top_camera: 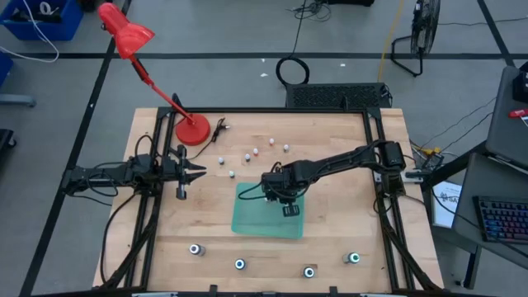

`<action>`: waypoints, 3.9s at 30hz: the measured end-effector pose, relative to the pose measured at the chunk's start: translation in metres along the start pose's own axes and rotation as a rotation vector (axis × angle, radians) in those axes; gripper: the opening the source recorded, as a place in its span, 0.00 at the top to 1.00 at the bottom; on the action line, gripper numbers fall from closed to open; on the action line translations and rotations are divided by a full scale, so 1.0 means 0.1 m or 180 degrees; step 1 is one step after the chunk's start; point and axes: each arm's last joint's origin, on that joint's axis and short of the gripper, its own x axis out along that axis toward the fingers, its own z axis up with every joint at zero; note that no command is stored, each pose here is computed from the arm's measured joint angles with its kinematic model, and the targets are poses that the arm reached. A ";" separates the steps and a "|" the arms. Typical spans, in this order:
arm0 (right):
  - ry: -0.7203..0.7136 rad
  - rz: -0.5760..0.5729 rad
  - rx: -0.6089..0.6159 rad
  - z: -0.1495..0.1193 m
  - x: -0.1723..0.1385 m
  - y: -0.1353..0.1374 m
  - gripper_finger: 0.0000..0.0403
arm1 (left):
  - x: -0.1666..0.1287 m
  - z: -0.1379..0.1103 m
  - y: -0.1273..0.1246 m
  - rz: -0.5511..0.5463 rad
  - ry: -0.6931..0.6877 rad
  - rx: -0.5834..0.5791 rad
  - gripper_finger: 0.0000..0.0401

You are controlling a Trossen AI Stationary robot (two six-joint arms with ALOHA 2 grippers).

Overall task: Pick & Place food coloring
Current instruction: Put the small red food coloring bottle into the green bin, then put the small orange food coloring bottle into the green bin

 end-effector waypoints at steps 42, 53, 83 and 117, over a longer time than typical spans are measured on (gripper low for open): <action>-0.0765 -0.0832 0.0857 -0.35 -1.22 -0.70 0.68 | 0.00 0.00 0.00 0.0000 0.0000 0.0001 0.83; -0.0561 -0.0685 0.0978 -0.57 -0.81 -1.09 0.68 | 0.00 0.00 0.00 -0.0002 0.0002 0.0000 0.83; -0.0675 -0.0235 0.0807 -0.68 -0.35 -0.79 0.68 | 0.00 0.00 0.00 -0.0001 0.0002 0.0000 0.83; -0.0374 -0.0185 0.0776 -0.70 -0.04 -0.86 0.68 | 0.00 0.00 0.00 0.0000 0.0001 0.0001 0.83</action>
